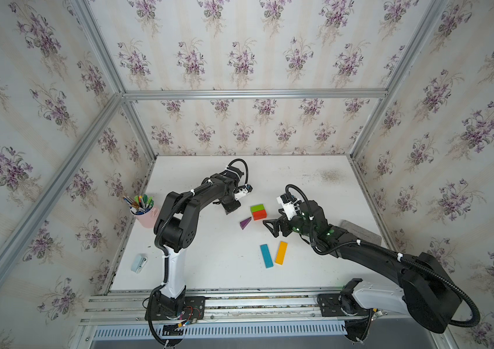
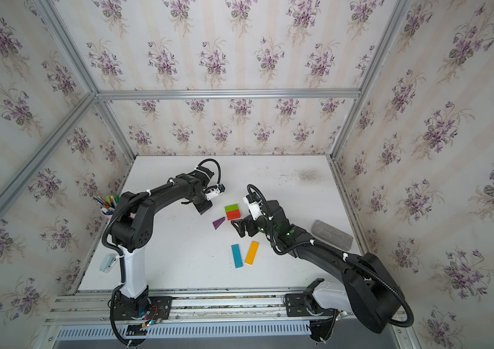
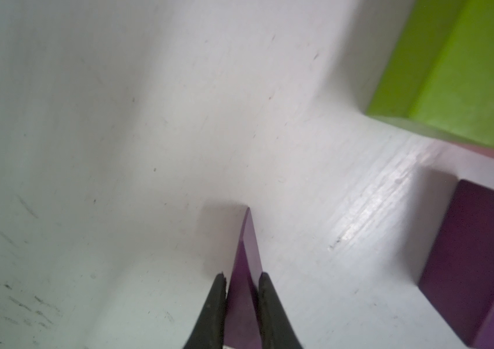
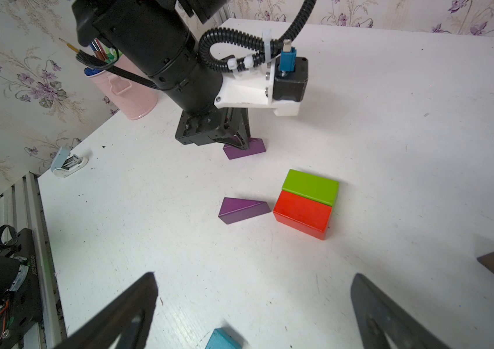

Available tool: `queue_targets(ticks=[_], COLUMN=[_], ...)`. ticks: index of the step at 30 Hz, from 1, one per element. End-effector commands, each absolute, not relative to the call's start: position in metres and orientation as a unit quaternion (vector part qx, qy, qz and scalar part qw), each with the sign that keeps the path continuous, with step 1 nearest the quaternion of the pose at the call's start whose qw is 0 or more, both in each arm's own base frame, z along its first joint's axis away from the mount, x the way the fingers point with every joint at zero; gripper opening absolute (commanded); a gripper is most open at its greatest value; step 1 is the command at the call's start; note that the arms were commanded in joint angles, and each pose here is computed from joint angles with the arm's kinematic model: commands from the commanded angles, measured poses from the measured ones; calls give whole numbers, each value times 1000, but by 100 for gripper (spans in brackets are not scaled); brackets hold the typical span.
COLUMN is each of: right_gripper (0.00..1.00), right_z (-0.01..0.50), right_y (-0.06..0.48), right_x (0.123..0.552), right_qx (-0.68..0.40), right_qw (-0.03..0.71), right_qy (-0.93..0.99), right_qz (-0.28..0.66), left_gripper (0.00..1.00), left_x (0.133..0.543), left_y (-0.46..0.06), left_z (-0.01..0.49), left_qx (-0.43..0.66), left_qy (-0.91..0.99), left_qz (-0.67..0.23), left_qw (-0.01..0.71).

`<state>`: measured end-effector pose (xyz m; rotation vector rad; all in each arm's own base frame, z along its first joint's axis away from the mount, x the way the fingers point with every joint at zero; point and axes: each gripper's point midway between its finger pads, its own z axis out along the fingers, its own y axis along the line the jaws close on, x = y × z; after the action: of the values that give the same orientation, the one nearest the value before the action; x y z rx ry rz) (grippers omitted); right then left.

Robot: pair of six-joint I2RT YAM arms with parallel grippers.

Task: Assemble a small pinwheel with building blocks
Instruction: Adjust the building block at the center of the board.

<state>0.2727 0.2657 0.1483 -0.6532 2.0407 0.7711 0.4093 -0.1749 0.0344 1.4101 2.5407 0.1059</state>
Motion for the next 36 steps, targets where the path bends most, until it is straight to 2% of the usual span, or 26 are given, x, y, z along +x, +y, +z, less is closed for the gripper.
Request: queue_targets(ticks=[1, 7, 12, 29, 32, 36], right_gripper=[100, 100, 100, 100, 100, 100], right_z=[156, 155, 156, 154, 154, 154], right_y=[267, 267, 268, 268, 268, 268], right_x=[275, 275, 275, 276, 275, 275], right_qx=[-267, -267, -267, -268, -268, -269], right_qw=[433, 432, 433, 431, 431, 431], right_qy=[804, 805, 804, 805, 805, 805], right_qz=[307, 307, 307, 307, 306, 307], left_gripper=[11, 8, 1, 0, 6, 32], left_x=[405, 413, 413, 422, 424, 430], left_y=[-172, -176, -178, -194, -198, -205], left_z=[29, 34, 34, 41, 47, 71], left_qx=[501, 505, 512, 541, 534, 514], left_qy=[859, 856, 853, 834, 837, 841], left_qz=[37, 36, 30, 8, 0, -5], left_qw=[99, 105, 98, 110, 120, 166])
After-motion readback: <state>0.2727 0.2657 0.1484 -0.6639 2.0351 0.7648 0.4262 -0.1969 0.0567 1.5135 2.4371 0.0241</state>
